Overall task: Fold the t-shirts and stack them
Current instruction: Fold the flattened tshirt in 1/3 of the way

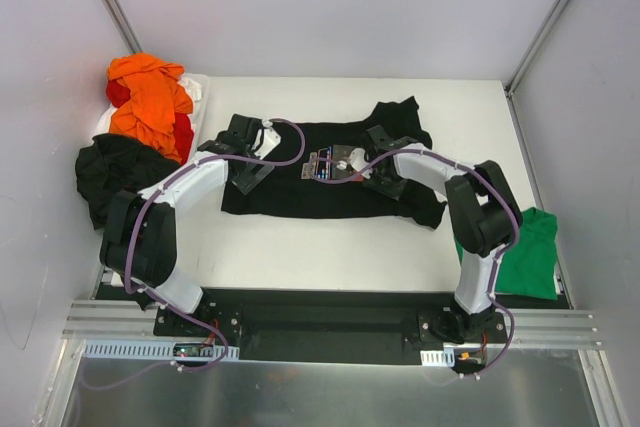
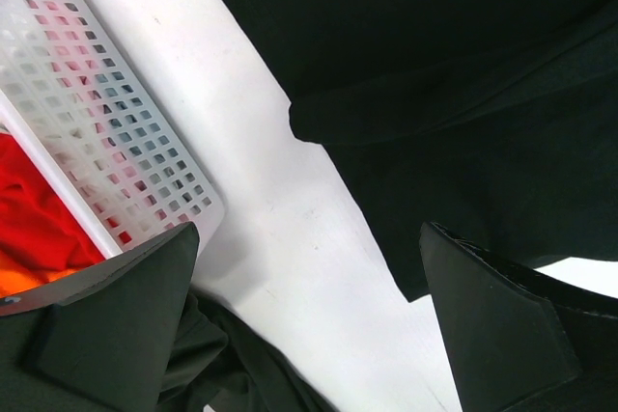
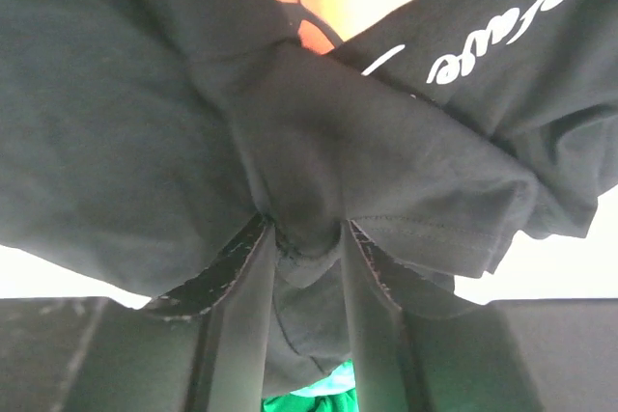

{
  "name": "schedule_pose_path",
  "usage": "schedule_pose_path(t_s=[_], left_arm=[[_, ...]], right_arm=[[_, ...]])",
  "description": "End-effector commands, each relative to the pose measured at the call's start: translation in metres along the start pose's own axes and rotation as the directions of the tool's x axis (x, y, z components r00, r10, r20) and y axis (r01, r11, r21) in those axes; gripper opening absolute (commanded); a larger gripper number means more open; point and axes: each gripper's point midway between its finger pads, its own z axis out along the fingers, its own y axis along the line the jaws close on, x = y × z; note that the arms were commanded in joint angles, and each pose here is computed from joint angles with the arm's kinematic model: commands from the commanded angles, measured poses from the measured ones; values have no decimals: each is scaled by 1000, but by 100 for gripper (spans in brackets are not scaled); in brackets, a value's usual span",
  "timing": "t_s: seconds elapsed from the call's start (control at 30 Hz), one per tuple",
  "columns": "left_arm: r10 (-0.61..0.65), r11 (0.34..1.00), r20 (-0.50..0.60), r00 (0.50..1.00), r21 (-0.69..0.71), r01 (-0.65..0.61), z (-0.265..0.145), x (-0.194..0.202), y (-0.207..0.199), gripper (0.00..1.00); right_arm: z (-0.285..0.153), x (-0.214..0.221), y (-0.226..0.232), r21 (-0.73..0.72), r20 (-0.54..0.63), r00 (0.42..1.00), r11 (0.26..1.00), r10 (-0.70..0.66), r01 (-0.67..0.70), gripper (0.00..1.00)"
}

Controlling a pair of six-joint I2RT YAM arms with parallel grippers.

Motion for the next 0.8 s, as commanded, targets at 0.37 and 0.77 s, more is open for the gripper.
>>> schedule_pose_path(t_s=[0.37,0.77], left_arm=[[-10,1000,0,1000,-26,10,4,0,7,99],[-13,1000,0,1000,-22,13,5,-1,5,99]], right_arm=[[-5,-9,-29,25,18,1000,999,19,-20,1],[-28,-32,-65,114,22,1000,993,7,-10,1]])
